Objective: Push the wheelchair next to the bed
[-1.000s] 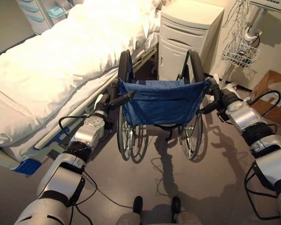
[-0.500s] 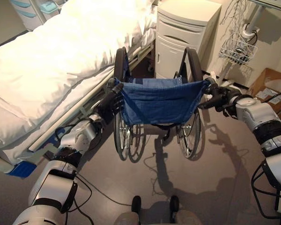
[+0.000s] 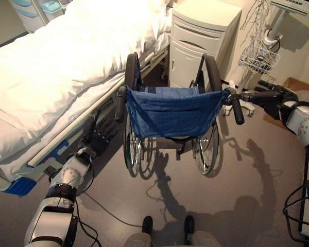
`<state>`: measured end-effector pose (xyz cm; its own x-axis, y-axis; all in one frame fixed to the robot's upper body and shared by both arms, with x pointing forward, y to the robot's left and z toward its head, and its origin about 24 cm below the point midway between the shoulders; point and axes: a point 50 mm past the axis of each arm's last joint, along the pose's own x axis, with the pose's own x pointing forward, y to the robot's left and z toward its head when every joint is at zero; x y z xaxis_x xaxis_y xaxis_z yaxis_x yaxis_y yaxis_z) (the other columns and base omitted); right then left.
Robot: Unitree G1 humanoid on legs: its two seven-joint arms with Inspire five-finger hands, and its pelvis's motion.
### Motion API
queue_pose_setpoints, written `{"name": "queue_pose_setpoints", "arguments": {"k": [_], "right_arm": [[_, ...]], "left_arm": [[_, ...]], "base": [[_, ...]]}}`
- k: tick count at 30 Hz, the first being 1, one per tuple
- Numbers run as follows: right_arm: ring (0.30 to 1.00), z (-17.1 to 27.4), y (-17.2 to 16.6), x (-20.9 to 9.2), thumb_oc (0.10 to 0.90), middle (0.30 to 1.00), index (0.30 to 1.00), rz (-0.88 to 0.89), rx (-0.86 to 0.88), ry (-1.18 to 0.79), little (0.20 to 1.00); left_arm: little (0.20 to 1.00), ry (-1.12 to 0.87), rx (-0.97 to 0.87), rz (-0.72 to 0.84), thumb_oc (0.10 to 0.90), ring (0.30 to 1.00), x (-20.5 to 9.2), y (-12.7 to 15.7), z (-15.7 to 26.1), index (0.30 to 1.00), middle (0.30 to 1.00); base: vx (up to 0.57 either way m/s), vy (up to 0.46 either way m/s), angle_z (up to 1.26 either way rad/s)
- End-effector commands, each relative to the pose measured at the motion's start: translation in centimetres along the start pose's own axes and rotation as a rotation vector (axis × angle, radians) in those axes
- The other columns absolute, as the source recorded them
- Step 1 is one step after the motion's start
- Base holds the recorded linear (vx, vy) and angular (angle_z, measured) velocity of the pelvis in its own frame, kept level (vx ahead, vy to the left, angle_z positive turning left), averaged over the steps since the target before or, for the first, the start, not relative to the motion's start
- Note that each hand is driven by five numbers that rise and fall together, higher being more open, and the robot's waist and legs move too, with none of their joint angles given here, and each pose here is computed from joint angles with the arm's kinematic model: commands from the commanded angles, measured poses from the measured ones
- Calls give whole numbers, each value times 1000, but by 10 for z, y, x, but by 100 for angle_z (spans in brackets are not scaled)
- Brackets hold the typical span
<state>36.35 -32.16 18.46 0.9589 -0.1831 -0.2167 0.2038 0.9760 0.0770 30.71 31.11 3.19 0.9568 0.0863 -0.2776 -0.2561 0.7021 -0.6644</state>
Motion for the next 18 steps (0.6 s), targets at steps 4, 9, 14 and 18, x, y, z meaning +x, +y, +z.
{"name": "queue_pose_setpoints", "arguments": {"k": [4,9,14,18], "right_arm": [[900,12,-57,-23,800,900,900,-51,-43,-95,900],[900,-89,-42,-24,800,900,900,-34,68,9,900],[900,-188,-23,-44,800,900,900,-43,256,114,900],[900,-253,-9,-68,800,900,900,-96,366,206,900]], "left_arm": [[900,-282,-56,-84,800,900,-13,9,31,900,900],[900,-363,-196,135,800,900,-36,53,-16,900,900],[900,-228,-167,235,800,900,-55,69,-85,900,900],[900,-36,26,273,800,900,-64,72,-124,900,900]], "base": [[-19,-15,-1],[-47,-33,-11],[-21,-14,-2],[-33,4,6]]}}
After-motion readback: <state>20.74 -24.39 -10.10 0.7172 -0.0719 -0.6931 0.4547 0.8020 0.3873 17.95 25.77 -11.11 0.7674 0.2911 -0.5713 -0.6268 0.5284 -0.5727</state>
